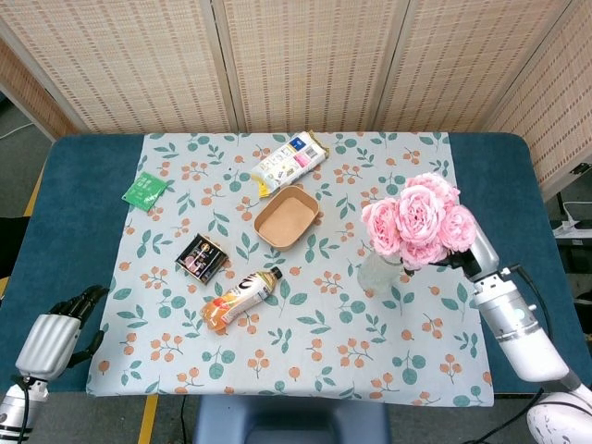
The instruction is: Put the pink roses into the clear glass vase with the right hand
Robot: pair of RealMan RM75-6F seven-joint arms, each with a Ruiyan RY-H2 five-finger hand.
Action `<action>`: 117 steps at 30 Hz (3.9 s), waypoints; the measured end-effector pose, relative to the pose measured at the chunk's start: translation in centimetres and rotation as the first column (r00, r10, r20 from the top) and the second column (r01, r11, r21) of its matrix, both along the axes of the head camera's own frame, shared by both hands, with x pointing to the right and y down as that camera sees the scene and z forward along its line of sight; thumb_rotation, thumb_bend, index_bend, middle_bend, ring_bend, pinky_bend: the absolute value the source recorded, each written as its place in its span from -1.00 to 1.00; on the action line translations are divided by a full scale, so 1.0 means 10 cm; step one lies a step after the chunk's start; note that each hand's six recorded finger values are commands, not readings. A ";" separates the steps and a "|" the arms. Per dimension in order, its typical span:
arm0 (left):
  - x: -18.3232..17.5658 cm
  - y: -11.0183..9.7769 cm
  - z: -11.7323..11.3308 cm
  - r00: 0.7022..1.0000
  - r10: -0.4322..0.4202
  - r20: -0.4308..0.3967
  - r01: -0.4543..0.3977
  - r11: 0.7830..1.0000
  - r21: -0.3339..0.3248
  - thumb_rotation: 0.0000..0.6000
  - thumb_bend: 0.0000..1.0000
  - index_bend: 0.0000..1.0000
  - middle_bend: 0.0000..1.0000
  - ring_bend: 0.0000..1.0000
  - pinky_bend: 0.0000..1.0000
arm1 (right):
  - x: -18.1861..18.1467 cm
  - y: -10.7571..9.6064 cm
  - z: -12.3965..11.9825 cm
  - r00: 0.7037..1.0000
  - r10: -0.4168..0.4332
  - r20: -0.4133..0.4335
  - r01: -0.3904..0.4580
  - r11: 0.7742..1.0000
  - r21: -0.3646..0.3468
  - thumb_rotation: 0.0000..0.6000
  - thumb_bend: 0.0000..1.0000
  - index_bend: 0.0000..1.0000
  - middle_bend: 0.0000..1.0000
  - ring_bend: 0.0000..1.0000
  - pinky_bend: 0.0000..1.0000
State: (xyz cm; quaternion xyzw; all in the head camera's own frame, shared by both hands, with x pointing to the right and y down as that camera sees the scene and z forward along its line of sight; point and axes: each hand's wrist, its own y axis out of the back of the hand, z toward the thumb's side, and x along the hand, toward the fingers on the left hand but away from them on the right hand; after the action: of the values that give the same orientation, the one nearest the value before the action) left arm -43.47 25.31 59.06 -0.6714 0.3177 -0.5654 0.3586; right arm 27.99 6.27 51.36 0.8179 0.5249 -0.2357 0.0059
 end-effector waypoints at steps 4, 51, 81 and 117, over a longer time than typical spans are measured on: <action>0.00 0.00 0.02 1.000 0.000 0.002 0.000 1.000 -0.007 1.00 -0.16 -0.74 -0.73 -0.46 -0.25 | 0.04 -0.05 0.18 0.999 0.027 0.017 -0.026 0.999 -0.025 1.00 0.05 0.82 0.89 1.00 1.00; -0.01 0.00 0.03 1.000 -0.006 -0.001 0.006 1.000 -0.012 1.00 -0.16 -0.74 -0.73 -0.46 -0.25 | -0.19 0.27 0.18 0.997 -0.077 -0.007 0.076 0.996 -0.042 1.00 0.09 0.82 0.89 1.00 1.00; -0.01 0.00 0.02 1.000 -0.004 0.000 0.004 1.000 -0.012 1.00 -0.16 -0.74 -0.73 -0.46 -0.25 | 0.19 0.44 0.33 0.989 -0.067 -0.134 0.052 0.992 -0.112 1.00 0.06 0.57 0.89 1.00 1.00; -0.06 0.00 0.04 1.000 -0.021 0.019 0.022 1.000 -0.015 1.00 -0.16 -0.74 -0.73 -0.46 -0.25 | 0.90 0.81 0.45 0.906 -0.076 -0.416 0.147 0.979 0.142 1.00 -0.87 -0.47 0.89 0.94 1.00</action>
State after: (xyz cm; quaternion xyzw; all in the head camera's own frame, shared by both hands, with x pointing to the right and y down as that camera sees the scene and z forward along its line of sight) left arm -44.09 25.29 59.48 -0.6654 0.3172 -0.5779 0.3504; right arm 37.04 14.38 55.82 0.7768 0.4848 -0.3556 -0.1874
